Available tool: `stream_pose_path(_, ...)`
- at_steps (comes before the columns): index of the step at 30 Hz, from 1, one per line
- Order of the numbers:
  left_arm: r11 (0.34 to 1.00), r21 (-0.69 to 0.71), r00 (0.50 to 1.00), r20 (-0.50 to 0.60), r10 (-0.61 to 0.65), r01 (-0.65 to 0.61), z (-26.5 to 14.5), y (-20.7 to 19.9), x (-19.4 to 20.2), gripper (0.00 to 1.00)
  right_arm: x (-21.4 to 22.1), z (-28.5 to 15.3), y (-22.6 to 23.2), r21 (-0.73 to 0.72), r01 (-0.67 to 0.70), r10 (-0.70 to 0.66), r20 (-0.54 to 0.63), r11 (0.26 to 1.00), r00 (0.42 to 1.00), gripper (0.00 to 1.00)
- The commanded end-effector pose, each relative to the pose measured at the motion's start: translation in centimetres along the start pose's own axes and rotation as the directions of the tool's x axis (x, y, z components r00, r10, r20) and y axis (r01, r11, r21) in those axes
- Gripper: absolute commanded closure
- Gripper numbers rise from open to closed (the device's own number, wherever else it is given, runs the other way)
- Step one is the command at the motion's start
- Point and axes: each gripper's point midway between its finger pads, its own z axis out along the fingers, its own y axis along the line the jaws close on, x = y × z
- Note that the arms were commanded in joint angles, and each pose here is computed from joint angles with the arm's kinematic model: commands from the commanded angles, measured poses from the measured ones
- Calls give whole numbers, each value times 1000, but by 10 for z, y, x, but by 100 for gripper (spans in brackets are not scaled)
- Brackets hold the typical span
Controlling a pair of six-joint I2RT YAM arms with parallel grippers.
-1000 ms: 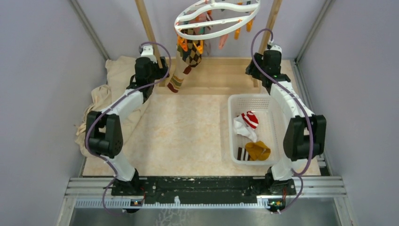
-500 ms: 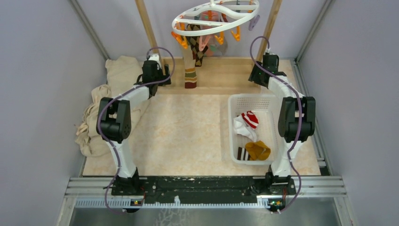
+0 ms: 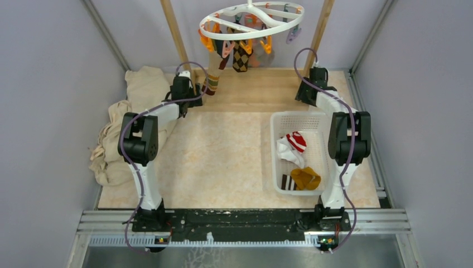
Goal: Remove the socks clipped to the hanger
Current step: Adjust the clothesline at the center of the board.
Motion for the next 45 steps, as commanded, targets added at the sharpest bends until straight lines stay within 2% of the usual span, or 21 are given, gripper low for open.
stream_pose_path(1, 999, -48, 999, -32, -10, 8, 4, 11, 8, 14, -11, 2, -6, 48, 29, -31, 28, 998, 999, 46)
stream_pose_path(5, 998, -60, 998, -64, -25, 21, 5, 15, 17, 19, 0, 8, -8, 54, 35, -35, -3, 998, 999, 48)
stream_pose_path(10, 997, -69, 994, -107, -32, 25, 3, 21, 27, 39, 18, 17, -15, 71, 40, -37, -48, 997, 998, 51)
stream_pose_path(12, 997, -77, 991, -129, -39, 29, 1, 23, 31, 42, 25, 21, -17, 78, 44, -38, -70, 996, 997, 52)
stream_pose_path(27, 992, -75, 979, -172, -113, 102, -39, 27, 52, 45, 69, -1, -33, 91, 28, -18, -110, 995, 994, 57)
stream_pose_path(34, 990, -71, 976, -169, -134, 124, -58, 29, 55, 45, 91, -20, -39, 85, 27, -17, -119, 996, 993, 62)
stream_pose_path(45, 987, -59, 970, -183, -161, 152, -82, 27, 67, 46, 113, -53, -41, 87, 54, -45, -99, 995, 994, 66)
